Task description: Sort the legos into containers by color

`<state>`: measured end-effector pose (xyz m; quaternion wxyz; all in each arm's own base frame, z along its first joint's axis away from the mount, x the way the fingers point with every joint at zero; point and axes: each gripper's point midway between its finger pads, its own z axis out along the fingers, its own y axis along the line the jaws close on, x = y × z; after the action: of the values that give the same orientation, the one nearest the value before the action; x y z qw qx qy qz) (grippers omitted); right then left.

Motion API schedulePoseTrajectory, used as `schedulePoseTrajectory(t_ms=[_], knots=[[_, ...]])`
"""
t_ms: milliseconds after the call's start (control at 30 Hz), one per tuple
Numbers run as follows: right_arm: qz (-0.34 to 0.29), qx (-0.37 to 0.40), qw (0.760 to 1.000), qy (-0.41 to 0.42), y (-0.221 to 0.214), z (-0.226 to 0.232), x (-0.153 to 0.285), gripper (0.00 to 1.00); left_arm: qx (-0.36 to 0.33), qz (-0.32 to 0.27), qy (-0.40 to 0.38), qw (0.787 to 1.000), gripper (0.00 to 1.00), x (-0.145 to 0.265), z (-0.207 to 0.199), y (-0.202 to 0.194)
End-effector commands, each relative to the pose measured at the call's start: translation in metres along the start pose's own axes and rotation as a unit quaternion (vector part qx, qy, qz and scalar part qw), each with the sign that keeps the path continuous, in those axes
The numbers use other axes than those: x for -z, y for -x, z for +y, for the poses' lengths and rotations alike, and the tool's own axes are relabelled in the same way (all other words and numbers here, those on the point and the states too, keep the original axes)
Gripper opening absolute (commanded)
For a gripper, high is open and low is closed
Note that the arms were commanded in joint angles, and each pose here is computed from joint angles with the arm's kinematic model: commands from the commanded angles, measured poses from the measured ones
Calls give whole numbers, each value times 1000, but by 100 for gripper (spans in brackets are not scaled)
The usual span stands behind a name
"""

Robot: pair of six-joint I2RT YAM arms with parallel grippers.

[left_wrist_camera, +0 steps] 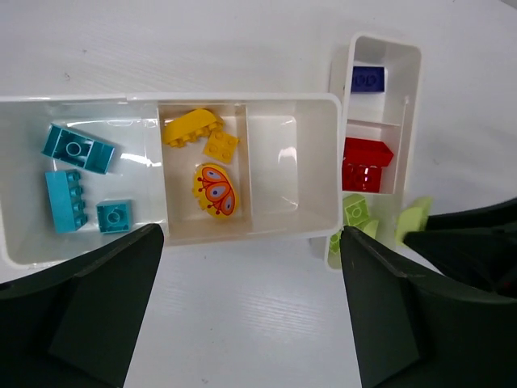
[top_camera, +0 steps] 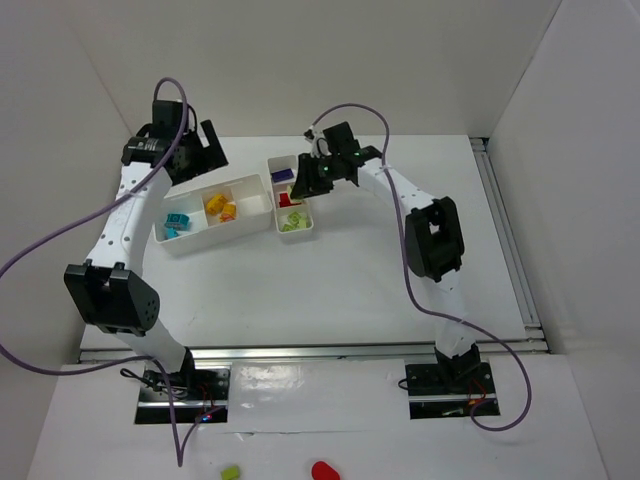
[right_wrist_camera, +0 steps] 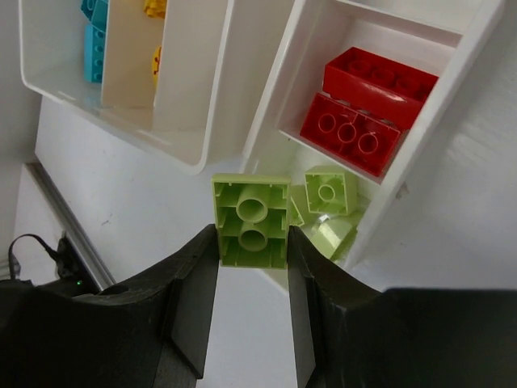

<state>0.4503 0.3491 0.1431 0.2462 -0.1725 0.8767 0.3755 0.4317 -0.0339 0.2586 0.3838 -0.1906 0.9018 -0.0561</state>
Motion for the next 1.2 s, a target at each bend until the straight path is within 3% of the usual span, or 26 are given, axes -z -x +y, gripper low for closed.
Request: schedulePoseTrajectory(t_ms=[0,133,200,400,533,700,767,833,867,967,1000,1100,1167], knots=[[-1,25,1000,-3,5,7,-16,12,11,-5,-24,1000,99,10,-6,4],[21,36,999,1,-8,13,-29,17,13,10,-26,1000,99,5,-3,-4],[28,43,999,2,-13,17,-31,40,13,16,-28,999,98,4,-3,-7],[27,62,997,-33,-12,17,-7,64,13,16,-28,999,98,4,-3,-7],[-46,66,994,-74,26,4,43,79,13,12,-40,999,98,8,-8,-3],[-137,38,974,-175,64,-28,102,81,13,18,-42,999,98,5,-9,-5],[-188,-11,944,-272,74,-63,141,84,9,18,-43,999,98,5,-9,-5],[-198,-68,910,-357,60,-107,171,93,9,18,-43,999,98,5,-9,-5],[-230,-101,872,-421,60,-125,201,96,3,18,-43,999,98,5,-8,-5],[-236,-146,806,-523,33,-156,242,99,-2,17,-43,999,98,5,-8,-5],[-253,-152,770,-566,31,-164,266,99,-2,13,-45,999,98,6,-9,-2],[-230,-166,729,-623,6,-177,288,99,-2,17,-43,999,98,3,-9,-4],[-210,-178,721,-636,-8,-186,295,99,3,18,-43,999,98,3,-9,-4]])
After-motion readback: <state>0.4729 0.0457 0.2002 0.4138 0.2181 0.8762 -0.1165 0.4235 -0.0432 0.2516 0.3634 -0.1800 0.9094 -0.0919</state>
